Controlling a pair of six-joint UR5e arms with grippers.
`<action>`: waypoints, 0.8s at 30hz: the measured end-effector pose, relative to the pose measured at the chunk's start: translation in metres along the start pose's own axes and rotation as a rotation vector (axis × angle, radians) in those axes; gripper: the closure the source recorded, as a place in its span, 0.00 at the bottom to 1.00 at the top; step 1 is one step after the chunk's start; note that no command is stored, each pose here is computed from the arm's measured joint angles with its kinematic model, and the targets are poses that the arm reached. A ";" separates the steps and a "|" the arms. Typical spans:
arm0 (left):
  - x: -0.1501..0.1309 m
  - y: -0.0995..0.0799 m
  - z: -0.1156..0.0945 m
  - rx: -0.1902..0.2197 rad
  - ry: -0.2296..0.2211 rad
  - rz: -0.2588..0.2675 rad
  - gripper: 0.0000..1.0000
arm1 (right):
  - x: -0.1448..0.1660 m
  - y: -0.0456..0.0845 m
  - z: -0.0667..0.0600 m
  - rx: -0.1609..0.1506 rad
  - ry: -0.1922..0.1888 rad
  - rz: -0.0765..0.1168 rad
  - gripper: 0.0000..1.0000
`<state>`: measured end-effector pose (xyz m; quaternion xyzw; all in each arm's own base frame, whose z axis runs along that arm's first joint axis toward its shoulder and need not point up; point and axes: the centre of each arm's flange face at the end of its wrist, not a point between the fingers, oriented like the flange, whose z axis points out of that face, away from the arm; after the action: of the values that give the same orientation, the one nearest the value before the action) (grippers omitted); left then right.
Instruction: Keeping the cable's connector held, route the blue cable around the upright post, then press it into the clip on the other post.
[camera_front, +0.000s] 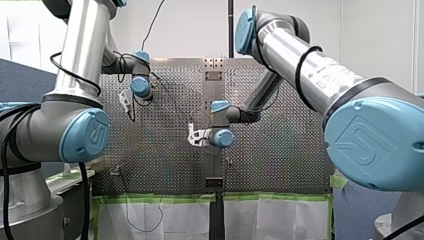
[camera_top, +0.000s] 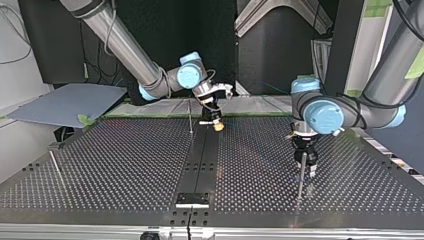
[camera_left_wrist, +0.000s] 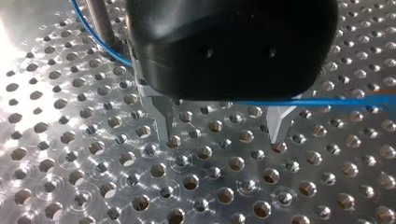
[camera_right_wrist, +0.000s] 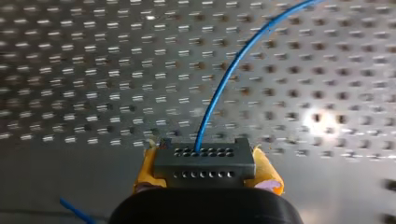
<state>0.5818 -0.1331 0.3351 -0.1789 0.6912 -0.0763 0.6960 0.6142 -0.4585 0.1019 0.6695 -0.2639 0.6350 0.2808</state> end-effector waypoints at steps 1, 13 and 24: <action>0.000 0.000 0.000 -0.001 0.001 0.000 0.00 | -0.005 0.000 0.000 -0.002 -0.007 -0.002 1.00; -0.001 0.004 0.002 -0.004 -0.002 -0.010 0.00 | -0.064 -0.001 -0.007 -0.021 -0.086 -0.014 1.00; -0.001 0.003 0.002 0.005 0.000 -0.020 0.00 | -0.082 0.000 -0.012 -0.038 -0.092 -0.014 1.00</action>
<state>0.5837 -0.1296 0.3345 -0.1843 0.6890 -0.0850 0.6958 0.6009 -0.4502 0.0206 0.6942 -0.2839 0.5966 0.2856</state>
